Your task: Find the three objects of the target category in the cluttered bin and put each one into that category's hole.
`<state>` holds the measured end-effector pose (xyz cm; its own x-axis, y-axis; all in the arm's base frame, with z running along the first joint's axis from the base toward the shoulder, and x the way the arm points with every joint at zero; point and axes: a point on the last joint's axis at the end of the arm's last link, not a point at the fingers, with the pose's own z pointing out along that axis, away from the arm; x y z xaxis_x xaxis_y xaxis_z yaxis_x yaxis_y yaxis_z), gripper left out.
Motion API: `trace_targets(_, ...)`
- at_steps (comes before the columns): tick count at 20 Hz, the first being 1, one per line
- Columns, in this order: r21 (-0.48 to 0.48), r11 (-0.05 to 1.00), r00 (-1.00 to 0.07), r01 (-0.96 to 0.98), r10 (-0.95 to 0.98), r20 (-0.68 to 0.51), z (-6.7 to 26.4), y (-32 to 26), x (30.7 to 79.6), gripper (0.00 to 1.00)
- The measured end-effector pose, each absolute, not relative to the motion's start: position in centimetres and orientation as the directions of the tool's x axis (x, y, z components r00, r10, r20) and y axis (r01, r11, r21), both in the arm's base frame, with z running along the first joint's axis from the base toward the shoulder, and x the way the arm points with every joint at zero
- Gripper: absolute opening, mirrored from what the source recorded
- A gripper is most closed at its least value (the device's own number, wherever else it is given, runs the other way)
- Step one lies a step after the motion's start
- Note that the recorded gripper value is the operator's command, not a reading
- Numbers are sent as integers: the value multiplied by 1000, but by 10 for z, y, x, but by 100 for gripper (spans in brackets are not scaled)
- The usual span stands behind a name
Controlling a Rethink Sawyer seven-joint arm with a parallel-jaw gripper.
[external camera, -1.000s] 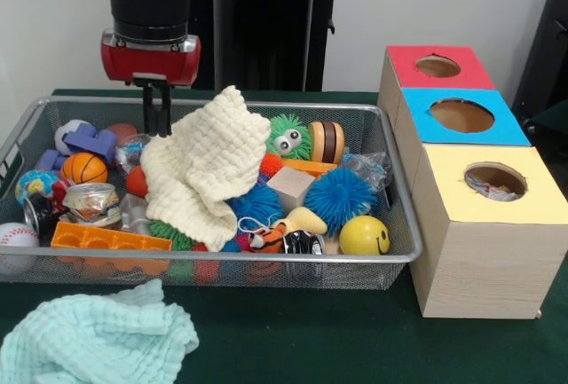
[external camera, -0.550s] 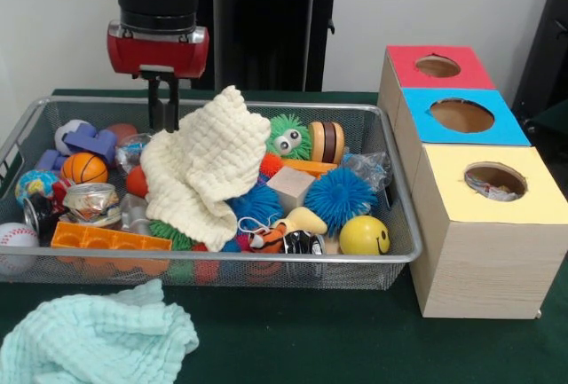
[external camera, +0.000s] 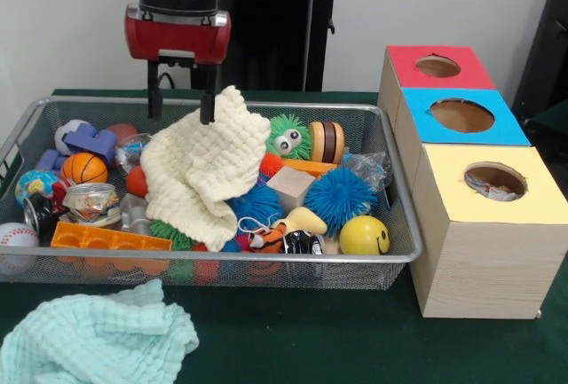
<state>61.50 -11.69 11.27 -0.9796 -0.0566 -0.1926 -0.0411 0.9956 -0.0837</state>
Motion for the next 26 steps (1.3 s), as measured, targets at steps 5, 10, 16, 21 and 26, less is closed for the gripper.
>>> trace_targets(5,-81,996,-980,-48,-62,-188,110,-113,614,100)
trace_targets(10,-64,997,-985,-51,-61,-161,93,-109,608,100)
trace_targets(16,-32,998,-990,-62,-65,-124,48,-99,593,100)
trace_targets(21,-29,996,-985,-85,-88,-150,5,-90,581,100)
trace_targets(26,-33,995,-977,-92,-97,-190,-20,-87,575,100)
